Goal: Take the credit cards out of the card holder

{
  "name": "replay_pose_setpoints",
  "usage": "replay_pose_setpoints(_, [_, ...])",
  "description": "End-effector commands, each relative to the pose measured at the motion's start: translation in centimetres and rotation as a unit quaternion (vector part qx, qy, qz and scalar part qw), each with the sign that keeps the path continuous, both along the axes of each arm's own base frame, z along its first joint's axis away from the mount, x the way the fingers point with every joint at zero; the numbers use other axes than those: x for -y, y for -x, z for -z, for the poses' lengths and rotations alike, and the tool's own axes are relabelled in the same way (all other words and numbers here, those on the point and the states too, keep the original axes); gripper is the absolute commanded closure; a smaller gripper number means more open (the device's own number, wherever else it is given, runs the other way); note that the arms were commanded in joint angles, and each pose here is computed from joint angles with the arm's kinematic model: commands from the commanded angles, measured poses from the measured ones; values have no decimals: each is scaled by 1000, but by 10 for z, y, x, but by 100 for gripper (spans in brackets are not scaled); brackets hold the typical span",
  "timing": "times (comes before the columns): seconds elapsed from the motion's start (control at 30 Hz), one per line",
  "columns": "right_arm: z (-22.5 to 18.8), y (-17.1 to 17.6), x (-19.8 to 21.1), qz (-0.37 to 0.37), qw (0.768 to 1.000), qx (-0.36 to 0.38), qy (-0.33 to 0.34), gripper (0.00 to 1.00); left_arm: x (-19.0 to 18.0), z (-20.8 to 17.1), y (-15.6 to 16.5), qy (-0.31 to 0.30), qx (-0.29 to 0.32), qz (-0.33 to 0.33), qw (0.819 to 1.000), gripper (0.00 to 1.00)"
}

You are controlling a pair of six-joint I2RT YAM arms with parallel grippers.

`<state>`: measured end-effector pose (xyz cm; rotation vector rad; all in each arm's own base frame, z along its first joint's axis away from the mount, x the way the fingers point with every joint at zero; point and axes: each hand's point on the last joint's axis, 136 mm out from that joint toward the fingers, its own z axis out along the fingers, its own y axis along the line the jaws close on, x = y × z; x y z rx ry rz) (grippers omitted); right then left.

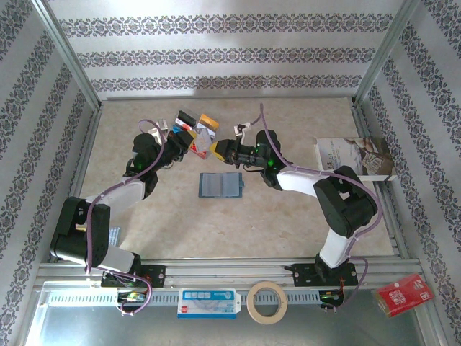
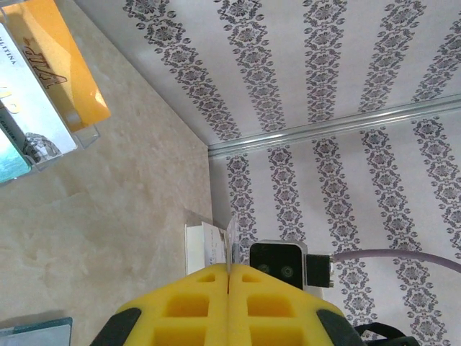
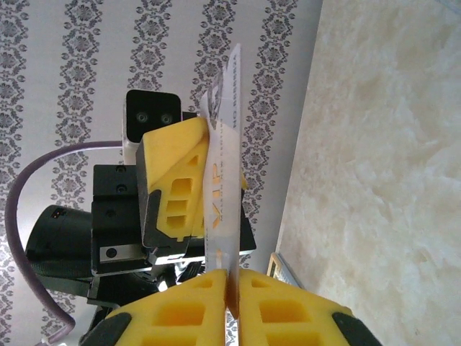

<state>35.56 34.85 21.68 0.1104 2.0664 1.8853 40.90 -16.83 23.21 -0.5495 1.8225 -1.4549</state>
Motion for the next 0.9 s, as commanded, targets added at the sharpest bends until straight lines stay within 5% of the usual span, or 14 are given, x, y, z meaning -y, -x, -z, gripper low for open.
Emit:
replay_pose_setpoints(0.0, [-9, -6, 1, 12, 1000, 19, -19, 87, -1, -10, 1, 6, 23, -5, 1000, 100])
replay_pose_setpoints(0.47, [-10, -15, 2, 14, 1000, 16, -21, 86, 1, -8, 3, 4, 18, 5, 1000, 100])
replay_pose_setpoints(0.73, [-7, -19, 5, 17, 1000, 22, -14, 100, -1, 1, 3, -9, 5, 1, 1000, 100])
replay_pose_setpoints(0.87, [-2, -21, 13, 23, 999, 32, 11, 100, -16, 23, 5, -40, -32, -25, 998, 61])
